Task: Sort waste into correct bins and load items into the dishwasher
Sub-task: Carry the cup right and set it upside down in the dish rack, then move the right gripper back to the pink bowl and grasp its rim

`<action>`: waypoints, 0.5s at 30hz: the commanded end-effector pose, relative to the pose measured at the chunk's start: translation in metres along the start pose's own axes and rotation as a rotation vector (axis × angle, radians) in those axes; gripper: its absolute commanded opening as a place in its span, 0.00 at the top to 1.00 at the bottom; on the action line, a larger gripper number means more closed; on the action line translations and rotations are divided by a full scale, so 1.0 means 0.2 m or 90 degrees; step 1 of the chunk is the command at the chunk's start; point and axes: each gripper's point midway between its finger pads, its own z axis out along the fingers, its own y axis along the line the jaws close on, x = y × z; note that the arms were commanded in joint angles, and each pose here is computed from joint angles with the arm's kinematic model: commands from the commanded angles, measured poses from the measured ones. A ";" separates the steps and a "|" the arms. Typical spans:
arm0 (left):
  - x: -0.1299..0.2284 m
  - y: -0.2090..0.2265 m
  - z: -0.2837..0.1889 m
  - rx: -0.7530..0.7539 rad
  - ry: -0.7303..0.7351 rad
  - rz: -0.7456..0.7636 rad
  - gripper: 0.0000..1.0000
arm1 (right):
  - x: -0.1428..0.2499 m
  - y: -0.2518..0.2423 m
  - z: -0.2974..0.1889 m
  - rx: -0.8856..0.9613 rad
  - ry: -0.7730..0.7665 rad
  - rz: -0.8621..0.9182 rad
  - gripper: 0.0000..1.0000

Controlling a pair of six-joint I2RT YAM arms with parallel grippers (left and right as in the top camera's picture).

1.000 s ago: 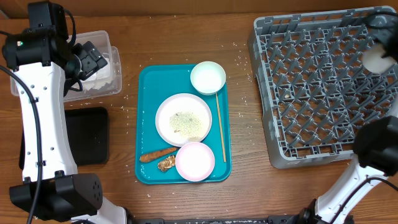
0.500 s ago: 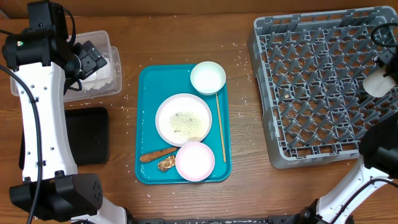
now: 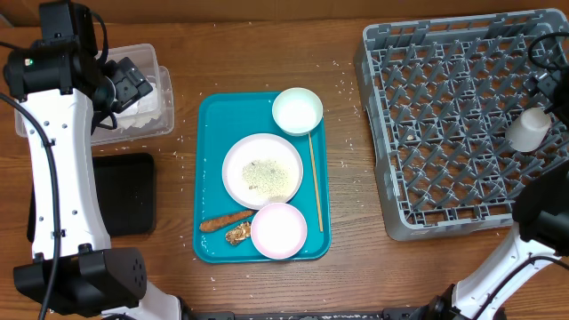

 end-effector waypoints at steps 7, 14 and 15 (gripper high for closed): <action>-0.01 0.01 0.01 -0.007 -0.001 0.004 0.00 | 0.18 0.43 -0.68 -0.347 -0.047 -0.106 0.05; -0.01 0.01 0.01 -0.007 0.000 0.004 0.00 | 0.62 0.91 -0.91 -0.542 0.037 -0.286 0.18; -0.01 0.01 0.01 -0.007 -0.001 0.004 0.00 | 0.70 0.99 -0.93 -0.549 0.037 -0.316 0.18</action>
